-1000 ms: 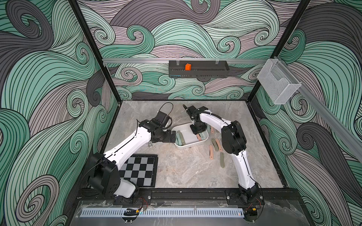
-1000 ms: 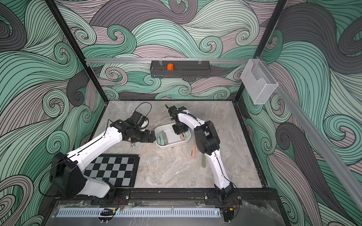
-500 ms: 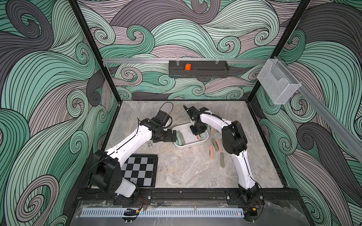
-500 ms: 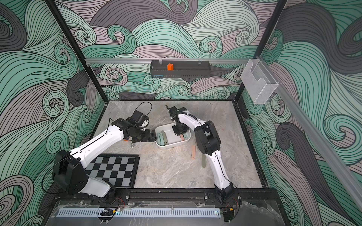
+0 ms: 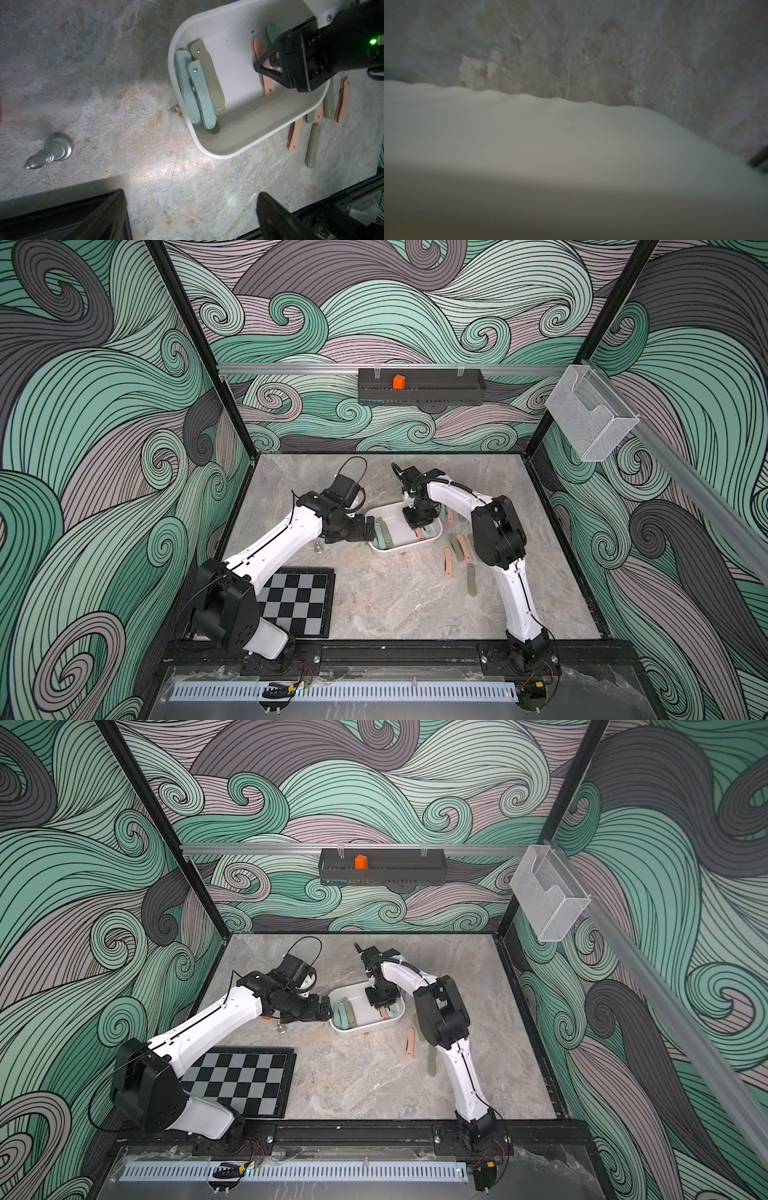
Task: Take the fruit knife out of the storage box
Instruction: Pick up the fruit knife from the storage box.
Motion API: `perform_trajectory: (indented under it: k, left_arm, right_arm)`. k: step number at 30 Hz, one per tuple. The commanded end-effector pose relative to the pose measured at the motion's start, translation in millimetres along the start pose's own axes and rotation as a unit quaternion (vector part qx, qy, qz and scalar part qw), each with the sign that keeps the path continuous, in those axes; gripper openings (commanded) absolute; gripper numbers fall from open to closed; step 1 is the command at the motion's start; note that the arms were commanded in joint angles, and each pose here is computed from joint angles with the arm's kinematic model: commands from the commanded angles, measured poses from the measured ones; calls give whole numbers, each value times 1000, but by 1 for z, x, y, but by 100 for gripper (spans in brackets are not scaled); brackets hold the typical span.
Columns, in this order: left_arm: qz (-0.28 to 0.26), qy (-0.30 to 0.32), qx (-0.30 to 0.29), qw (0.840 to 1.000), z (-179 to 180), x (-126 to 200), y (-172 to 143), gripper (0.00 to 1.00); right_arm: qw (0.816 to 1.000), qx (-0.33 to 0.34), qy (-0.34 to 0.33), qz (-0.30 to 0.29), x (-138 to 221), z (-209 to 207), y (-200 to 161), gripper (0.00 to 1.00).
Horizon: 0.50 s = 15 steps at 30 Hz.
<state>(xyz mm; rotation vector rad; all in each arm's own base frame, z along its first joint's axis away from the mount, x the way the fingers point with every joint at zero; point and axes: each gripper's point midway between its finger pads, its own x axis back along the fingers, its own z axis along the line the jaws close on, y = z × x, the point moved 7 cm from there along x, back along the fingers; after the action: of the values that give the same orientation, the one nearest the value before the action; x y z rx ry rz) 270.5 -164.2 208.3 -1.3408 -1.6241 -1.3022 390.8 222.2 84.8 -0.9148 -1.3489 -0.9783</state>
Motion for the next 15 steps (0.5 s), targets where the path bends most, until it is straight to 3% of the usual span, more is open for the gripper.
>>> perform_trajectory:
  k: [1, 4, 11, 15]
  left_arm:
    - [-9, -16, 6, 1000, -2, 7, 0, 99]
    - [-7, -16, 8, 1000, -2, 7, 0, 99]
    - [-13, -15, 0, 1000, -3, 15, 2, 99]
    - [-16, -16, -5, 1000, -5, 19, 3, 99]
  right_arm:
    - [1000, 6, 12, 28, -12, 5, -11, 37]
    - [999, 7, 9, 34, -17, 7, -11, 40]
    - [999, 11, -23, 34, -17, 9, -9, 19]
    - [999, 10, -30, 26, -10, 11, -4, 18]
